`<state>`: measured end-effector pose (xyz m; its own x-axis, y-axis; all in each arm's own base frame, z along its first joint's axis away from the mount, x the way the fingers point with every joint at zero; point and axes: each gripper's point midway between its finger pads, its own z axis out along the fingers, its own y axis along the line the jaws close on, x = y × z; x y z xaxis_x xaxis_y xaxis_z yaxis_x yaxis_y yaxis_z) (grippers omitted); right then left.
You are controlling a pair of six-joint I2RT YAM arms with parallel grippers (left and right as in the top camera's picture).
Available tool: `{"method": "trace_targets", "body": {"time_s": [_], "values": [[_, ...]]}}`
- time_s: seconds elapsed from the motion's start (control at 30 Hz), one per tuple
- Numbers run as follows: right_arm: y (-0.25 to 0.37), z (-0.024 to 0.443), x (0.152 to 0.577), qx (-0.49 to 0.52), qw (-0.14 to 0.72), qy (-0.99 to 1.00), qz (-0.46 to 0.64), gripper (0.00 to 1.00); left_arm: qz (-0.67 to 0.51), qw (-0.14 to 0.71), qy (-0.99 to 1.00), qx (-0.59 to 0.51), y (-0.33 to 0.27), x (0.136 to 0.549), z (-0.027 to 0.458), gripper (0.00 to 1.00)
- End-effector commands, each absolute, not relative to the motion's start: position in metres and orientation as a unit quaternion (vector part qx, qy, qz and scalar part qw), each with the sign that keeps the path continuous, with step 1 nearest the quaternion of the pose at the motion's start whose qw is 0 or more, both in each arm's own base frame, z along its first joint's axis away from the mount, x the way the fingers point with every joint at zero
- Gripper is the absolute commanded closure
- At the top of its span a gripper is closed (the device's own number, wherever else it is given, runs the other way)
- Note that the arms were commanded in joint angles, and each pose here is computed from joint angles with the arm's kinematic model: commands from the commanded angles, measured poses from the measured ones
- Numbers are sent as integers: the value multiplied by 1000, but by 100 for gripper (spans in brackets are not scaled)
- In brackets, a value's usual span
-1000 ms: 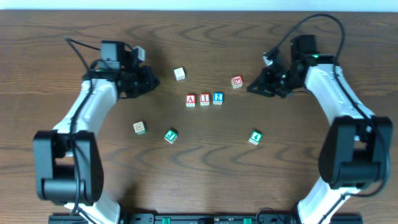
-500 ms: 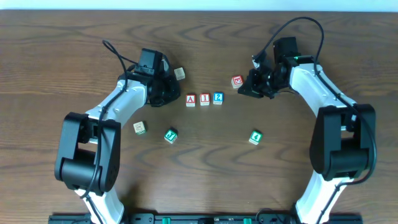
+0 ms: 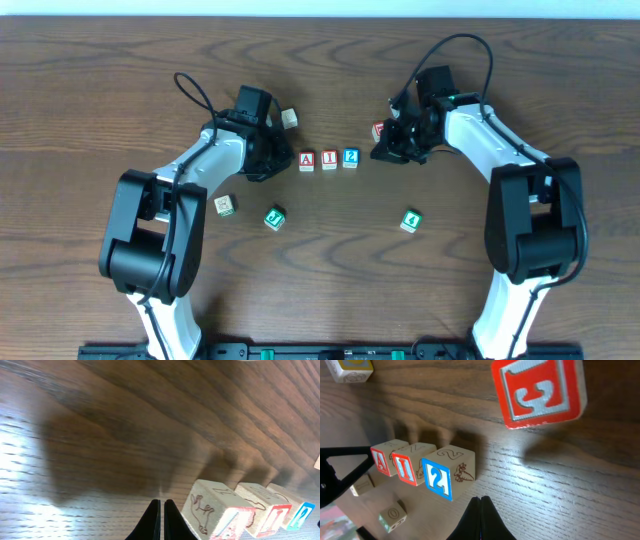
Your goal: Spell out Ai2
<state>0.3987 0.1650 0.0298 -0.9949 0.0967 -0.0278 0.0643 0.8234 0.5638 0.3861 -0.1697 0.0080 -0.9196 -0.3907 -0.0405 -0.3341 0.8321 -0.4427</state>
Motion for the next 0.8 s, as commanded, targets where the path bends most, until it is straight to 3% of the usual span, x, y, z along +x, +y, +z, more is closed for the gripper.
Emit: {"method": "trace_targets", "body": {"time_s": [0.0,0.77], "values": [[173,26,397,40,26,957,287,99,-212,60,954,-201,-172,384,4,95],[196,3,398,42,20,959,279,98,-222,75,952,-195,-187,388,7,94]]}}
